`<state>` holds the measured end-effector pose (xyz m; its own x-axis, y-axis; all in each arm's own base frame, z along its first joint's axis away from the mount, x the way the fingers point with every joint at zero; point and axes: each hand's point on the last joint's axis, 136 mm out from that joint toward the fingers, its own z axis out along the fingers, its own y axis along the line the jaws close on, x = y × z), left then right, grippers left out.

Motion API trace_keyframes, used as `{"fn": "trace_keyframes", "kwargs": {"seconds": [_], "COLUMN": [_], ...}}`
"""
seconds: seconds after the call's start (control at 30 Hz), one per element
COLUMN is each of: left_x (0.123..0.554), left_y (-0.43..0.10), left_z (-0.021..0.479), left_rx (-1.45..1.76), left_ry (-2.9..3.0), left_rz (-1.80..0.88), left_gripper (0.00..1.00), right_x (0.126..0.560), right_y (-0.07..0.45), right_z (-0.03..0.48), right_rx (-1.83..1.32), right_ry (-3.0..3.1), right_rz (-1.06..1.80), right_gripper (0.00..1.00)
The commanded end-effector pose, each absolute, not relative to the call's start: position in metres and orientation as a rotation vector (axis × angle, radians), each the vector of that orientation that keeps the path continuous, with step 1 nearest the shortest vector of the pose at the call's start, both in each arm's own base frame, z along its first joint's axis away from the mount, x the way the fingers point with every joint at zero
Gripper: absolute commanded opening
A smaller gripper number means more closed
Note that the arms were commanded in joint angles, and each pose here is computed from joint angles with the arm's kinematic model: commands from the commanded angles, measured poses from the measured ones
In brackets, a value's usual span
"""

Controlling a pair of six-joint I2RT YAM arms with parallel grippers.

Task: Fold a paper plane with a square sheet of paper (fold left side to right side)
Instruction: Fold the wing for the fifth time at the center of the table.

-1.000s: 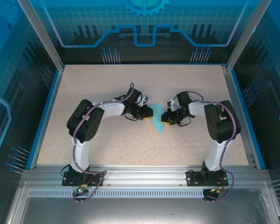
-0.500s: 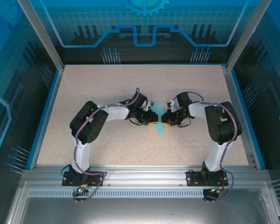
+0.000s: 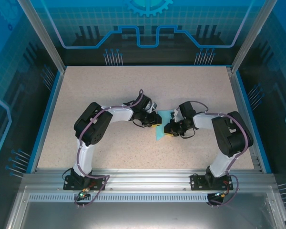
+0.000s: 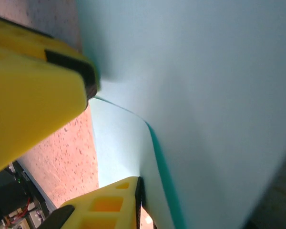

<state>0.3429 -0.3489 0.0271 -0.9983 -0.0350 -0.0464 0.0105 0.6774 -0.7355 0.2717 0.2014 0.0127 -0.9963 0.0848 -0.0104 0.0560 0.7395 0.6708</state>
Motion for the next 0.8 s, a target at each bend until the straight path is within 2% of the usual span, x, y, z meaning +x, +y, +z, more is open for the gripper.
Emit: {"fn": "trace_keyframes", "kwargs": {"seconds": [0.0, 0.07, 0.13, 0.77], "left_x": [0.344, 0.342, 0.342, 0.34], "left_y": [-0.344, -0.343, -0.342, -0.338], "left_z": [0.016, 0.013, 0.01, -0.001], "left_rx": [-0.053, -0.05, -0.048, -0.033], "left_ry": [2.874, 2.886, 2.892, 2.921], "left_rz": [-1.184, -1.174, -1.165, -1.12], "left_gripper": [0.25, 0.25, 0.24, 0.22], "right_x": [0.271, 0.279, 0.286, 0.352], "right_y": [0.202, 0.198, 0.195, 0.166], "right_z": [0.018, 0.024, 0.027, 0.022], "right_rx": [0.13, 0.144, 0.156, 0.232], "right_ry": [2.873, 2.841, 2.817, 2.738], "right_rz": [1.107, 1.148, 1.187, 1.295], "right_gripper": [0.24, 0.33, 0.37, 0.4]}}
